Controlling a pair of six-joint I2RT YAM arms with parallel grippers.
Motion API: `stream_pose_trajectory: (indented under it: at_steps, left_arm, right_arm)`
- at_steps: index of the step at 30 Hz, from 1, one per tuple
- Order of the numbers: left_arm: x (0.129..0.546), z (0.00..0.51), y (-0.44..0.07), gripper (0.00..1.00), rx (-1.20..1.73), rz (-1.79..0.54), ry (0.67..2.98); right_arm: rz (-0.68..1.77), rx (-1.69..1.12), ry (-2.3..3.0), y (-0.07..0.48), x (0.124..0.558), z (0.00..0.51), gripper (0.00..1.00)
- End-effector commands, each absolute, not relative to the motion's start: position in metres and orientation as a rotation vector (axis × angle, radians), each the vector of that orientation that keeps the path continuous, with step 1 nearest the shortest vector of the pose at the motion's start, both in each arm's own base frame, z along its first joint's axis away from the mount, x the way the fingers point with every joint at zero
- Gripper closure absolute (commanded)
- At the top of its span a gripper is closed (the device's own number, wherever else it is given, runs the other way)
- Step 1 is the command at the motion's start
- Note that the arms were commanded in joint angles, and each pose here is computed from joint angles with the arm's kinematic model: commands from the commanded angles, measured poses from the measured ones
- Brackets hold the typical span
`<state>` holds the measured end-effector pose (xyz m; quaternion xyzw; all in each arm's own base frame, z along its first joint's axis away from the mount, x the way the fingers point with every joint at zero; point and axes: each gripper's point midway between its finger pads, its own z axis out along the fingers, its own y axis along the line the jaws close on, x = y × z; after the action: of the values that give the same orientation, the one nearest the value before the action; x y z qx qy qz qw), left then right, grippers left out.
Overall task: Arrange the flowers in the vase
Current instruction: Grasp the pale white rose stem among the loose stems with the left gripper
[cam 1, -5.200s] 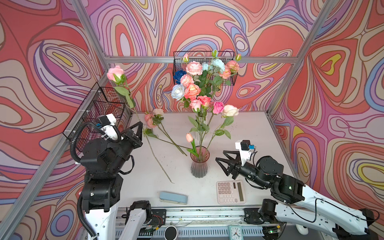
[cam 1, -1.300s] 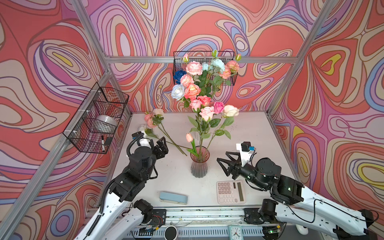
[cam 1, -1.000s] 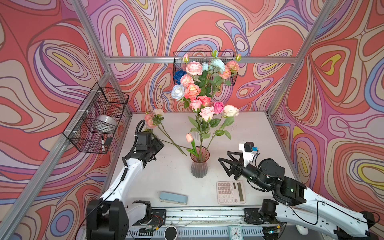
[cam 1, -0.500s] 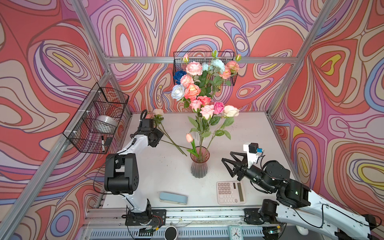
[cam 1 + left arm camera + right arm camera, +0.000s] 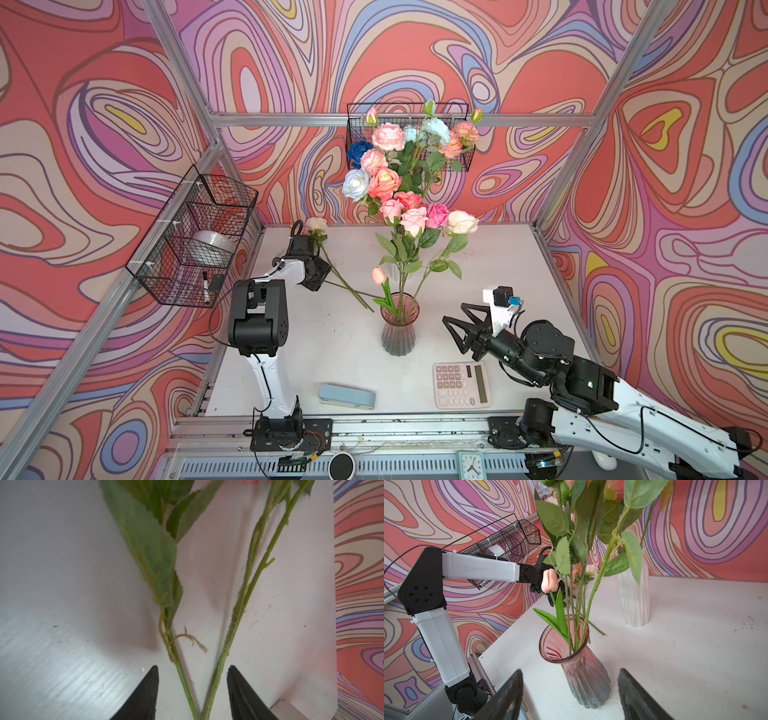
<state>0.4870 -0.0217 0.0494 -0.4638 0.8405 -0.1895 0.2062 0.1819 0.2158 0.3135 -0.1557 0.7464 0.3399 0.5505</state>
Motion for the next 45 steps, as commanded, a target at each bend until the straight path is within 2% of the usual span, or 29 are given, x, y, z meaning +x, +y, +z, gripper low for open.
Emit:
stream_pose_trajectory:
  at_steps: [1,5,10,22,26,37,45]
  left_arm:
    - [0.499,0.048,-0.028,0.5,-1.271,-0.559,2.341]
    - [0.488,0.043,-0.027,0.52,-1.327,-0.561,2.302]
    - [0.473,0.054,-0.019,0.49,-1.345,-0.473,2.278]
    - [0.465,0.02,-0.019,0.52,-1.483,-0.331,2.441]
    - [0.456,0.016,-0.012,0.57,-1.498,-0.166,2.547]
    - [0.44,-0.003,-0.016,0.77,-1.485,-0.012,2.687]
    - [0.444,0.019,-0.015,0.9,-1.485,-0.078,2.588]
  right_arm:
    - [0.761,-0.384,1.782,0.216,0.185,0.307,0.26]
    - [0.751,-0.377,1.776,0.215,0.186,0.307,0.26]
    - [0.745,-0.371,1.773,0.214,0.188,0.306,0.25]
    - [0.729,-0.361,1.773,0.21,0.188,0.306,0.25]
    - [0.726,-0.35,1.761,0.205,0.187,0.307,0.25]
    - [0.717,-0.324,1.745,0.193,0.185,0.309,0.25]
    - [0.729,-0.305,1.728,0.186,0.181,0.314,0.25]
